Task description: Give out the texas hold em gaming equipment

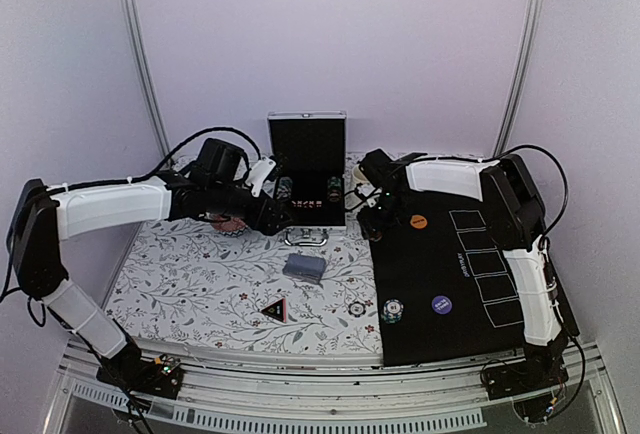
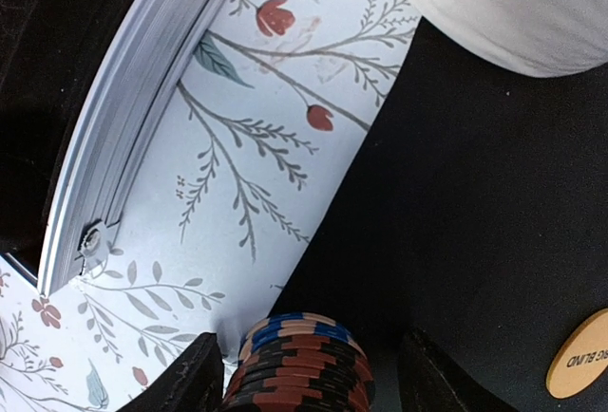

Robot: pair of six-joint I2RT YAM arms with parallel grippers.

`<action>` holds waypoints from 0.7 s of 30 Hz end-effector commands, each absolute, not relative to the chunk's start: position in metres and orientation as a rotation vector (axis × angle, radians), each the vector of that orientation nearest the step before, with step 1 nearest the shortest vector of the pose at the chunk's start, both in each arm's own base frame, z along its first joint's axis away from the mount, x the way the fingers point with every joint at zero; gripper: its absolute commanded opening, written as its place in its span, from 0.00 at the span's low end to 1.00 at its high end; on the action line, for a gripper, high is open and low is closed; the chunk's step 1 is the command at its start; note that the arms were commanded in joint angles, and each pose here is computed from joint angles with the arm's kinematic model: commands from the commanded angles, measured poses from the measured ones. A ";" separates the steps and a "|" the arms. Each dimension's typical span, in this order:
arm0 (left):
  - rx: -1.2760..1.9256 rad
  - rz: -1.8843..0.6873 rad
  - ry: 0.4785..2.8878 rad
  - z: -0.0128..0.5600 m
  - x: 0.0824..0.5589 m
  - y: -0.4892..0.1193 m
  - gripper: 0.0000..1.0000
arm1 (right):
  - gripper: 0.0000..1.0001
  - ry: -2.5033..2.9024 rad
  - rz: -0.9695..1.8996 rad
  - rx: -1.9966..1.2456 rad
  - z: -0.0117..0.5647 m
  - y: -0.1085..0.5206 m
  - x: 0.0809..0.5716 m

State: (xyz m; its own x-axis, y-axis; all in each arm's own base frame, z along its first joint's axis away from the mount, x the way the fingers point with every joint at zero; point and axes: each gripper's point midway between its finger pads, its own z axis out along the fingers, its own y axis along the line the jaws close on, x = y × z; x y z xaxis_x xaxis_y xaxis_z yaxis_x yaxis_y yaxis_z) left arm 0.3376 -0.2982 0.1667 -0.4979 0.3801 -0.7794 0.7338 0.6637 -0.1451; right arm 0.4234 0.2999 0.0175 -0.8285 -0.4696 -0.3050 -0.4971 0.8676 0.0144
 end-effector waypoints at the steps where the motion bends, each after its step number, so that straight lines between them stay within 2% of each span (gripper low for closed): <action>1: 0.877 -0.594 2.126 0.169 0.331 -0.295 0.86 | 0.61 2.768 0.123 -0.728 0.012 0.300 0.416; 7: 0.876 -0.571 2.132 0.168 0.330 -0.291 0.87 | 0.42 2.770 0.114 -0.732 0.009 0.299 0.417; 9: 0.878 -0.566 2.137 0.166 0.329 -0.290 0.86 | 0.39 2.767 0.114 -0.731 0.011 0.299 0.417; 11: 0.878 -0.568 2.137 0.166 0.329 -0.290 0.86 | 0.41 2.765 0.113 -0.730 0.013 0.299 0.417; 19: 0.879 -0.579 2.127 0.170 0.328 -0.291 0.87 | 0.83 2.730 0.129 -0.729 0.032 0.301 0.419; 21: 0.876 -0.584 2.129 0.170 0.327 -0.291 0.87 | 0.99 2.705 0.151 -0.732 0.043 0.304 0.420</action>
